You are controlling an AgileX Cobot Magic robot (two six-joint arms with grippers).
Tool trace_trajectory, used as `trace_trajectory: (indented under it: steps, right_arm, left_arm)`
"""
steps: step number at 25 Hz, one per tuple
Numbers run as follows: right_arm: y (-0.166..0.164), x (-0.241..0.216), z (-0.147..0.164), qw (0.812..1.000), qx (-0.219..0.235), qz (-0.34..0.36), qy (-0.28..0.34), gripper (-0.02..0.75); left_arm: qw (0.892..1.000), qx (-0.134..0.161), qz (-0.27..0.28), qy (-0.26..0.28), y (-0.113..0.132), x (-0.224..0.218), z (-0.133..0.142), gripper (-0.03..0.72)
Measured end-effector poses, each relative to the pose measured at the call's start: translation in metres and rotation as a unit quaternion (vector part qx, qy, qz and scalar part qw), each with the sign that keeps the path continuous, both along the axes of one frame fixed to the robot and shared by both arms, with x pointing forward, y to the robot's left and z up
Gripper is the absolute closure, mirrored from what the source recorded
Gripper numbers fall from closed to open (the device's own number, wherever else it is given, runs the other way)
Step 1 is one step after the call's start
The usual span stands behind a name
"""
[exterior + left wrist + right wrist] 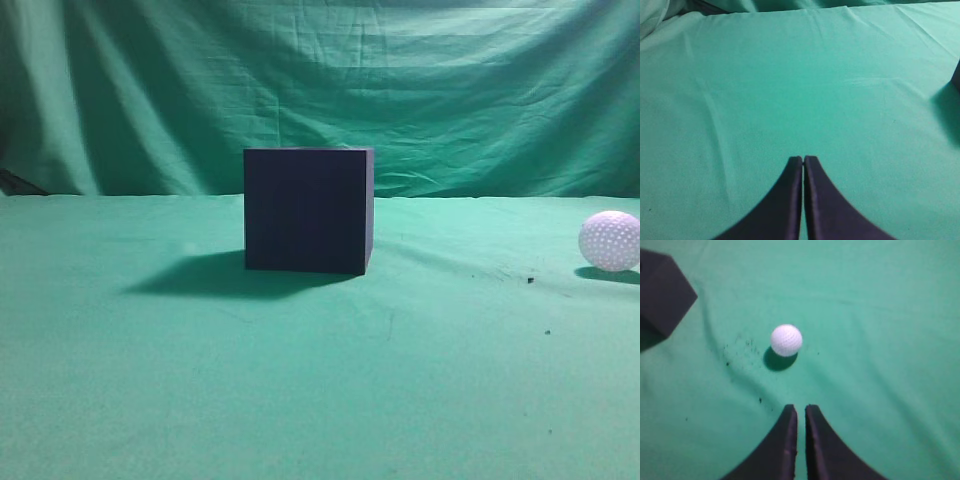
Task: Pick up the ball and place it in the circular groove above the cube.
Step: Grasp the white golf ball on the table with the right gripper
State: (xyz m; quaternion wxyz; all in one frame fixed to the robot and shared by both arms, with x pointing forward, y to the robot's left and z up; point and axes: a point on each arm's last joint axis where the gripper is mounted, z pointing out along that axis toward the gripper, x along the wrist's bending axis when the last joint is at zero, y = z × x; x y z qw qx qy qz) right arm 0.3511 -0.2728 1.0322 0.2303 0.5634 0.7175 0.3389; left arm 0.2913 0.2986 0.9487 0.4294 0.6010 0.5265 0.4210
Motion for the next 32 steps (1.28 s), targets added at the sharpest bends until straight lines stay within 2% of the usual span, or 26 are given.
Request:
trace_trajectory:
  steps: [4,9,12,17,18,19,21,23,26,28,29,32]
  right_arm:
    - [0.007,0.02,0.006,0.997,0.005,0.024,0.078,0.738]
    - [0.019,0.043,0.016,0.992,0.013,0.05,0.118,0.738]
    - [0.034,0.058,0.012,0.986,-0.011,0.086,0.144,0.738]
    - [0.046,0.092,0.0,0.977,-0.061,0.077,0.188,0.738]
    - [0.048,0.099,-0.003,0.975,-0.069,0.077,0.196,0.691]
    - [0.05,0.106,-0.007,0.973,-0.074,0.076,0.204,0.691]
    - [0.054,0.118,-0.014,0.97,-0.081,0.075,0.216,0.588]
    - [0.057,0.13,-0.022,0.966,-0.086,0.077,0.231,0.464]
    - [0.063,0.148,-0.033,0.962,-0.092,0.077,0.247,0.232]
    - [0.066,0.159,-0.041,0.96,-0.094,0.077,0.254,0.131]
    - [0.068,0.164,-0.045,0.958,-0.095,0.077,0.259,0.106]
    - [0.072,0.177,-0.058,0.954,-0.099,0.076,0.273,0.116]
  left_arm:
    - [1.0,0.0,0.0,0.0,0.0,0.0,0.0,0.688]
    - [1.0,0.0,0.0,0.0,0.0,0.0,0.0,0.688]
    - [1.0,0.0,0.0,0.0,0.0,0.0,0.0,0.688]
    - [1.0,0.0,0.0,0.0,0.0,0.0,0.0,0.688]
    - [1.0,0.0,0.0,0.0,0.0,0.0,0.0,0.688]
    - [1.0,0.0,0.0,0.0,0.0,0.0,0.0,0.688]
    - [1.0,0.0,0.0,0.0,0.0,0.0,0.0,0.688]
    - [1.0,0.0,0.0,0.0,0.0,0.0,0.0,0.688]
    - [1.0,0.0,0.0,0.0,0.0,0.0,0.0,0.688]
    - [1.0,0.0,0.0,0.0,0.0,0.0,0.0,0.688]
    - [1.0,0.0,0.0,0.0,0.0,0.0,0.0,0.688]
    - [1.0,0.0,0.0,0.0,0.0,0.0,0.0,0.688]
